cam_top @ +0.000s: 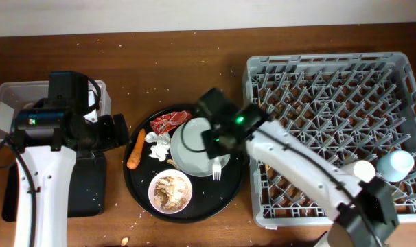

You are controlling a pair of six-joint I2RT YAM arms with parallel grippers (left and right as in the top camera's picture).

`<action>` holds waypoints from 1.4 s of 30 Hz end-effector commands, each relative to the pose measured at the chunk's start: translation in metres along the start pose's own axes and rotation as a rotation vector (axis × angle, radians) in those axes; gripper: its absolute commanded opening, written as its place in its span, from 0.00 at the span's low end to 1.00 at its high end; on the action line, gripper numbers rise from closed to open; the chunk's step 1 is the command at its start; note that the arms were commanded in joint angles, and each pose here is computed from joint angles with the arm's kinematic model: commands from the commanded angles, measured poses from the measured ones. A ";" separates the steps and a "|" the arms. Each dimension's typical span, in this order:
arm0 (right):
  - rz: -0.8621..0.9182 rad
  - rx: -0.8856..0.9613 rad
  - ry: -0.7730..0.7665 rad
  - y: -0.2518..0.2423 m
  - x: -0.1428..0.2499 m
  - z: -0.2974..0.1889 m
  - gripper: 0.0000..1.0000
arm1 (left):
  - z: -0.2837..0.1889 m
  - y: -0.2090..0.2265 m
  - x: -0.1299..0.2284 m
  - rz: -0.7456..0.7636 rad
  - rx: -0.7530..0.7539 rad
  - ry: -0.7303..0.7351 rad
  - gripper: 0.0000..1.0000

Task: Sort waste into correct bins and load items into the dishwasher rack
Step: 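Grasp the white plate with the right gripper and lift it off the tray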

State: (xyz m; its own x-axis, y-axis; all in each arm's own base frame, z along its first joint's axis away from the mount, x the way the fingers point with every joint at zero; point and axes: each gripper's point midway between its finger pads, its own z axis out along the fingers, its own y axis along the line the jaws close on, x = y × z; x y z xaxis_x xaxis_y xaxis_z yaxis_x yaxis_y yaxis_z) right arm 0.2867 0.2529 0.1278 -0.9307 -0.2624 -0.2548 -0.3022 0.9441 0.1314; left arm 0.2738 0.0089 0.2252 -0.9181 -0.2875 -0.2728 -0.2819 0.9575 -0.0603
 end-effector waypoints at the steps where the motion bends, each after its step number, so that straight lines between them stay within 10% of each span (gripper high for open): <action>1: 0.144 0.073 0.092 0.002 0.021 0.051 0.42 | -0.009 0.001 -0.004 0.002 0.007 -0.032 0.99; 5: 0.177 0.168 0.219 -0.014 0.042 0.113 0.52 | -0.009 0.001 -0.004 0.002 0.007 -0.033 0.99; 7: 0.188 0.180 0.243 -0.020 0.045 0.120 0.32 | -0.009 0.001 -0.004 0.003 0.007 -0.033 0.99; 9: 0.182 0.150 0.195 -0.014 0.033 0.104 0.12 | -0.009 0.001 -0.004 0.002 0.007 -0.033 0.99; 15: 0.226 0.046 -0.096 -0.037 -0.029 -0.035 0.06 | -0.009 0.001 -0.004 0.002 0.007 -0.033 0.99; 21: 0.264 0.191 0.066 -0.155 -0.008 -0.005 0.11 | -0.009 0.001 -0.004 0.002 0.007 -0.033 0.99; 23: 0.141 0.104 0.072 -0.137 -0.010 -0.007 0.45 | -0.009 0.001 -0.004 0.002 0.007 -0.033 0.99; 27: 0.134 -0.003 -0.082 -0.049 -0.014 -0.058 0.57 | -0.009 0.001 -0.004 0.003 0.007 -0.033 0.99; 31: 0.397 0.118 0.109 -0.034 0.026 0.033 0.61 | -0.009 0.001 -0.004 0.002 0.007 -0.033 0.99; 38: 0.410 0.218 0.221 -0.051 0.039 0.103 0.09 | -0.009 0.001 -0.004 0.002 0.007 -0.033 0.99; 42: 0.433 0.266 0.121 -0.079 0.016 0.060 0.04 | -0.009 0.001 -0.004 0.002 0.007 -0.033 0.99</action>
State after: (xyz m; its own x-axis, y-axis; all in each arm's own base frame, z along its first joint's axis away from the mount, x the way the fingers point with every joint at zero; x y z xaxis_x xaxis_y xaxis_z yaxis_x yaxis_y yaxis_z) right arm 0.2842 0.2061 0.0168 -0.9891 0.1465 0.0117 0.1459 0.9884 -0.0432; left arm 0.2740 0.0089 0.2256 -0.9177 -0.2875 -0.2742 -0.2818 0.9575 -0.0607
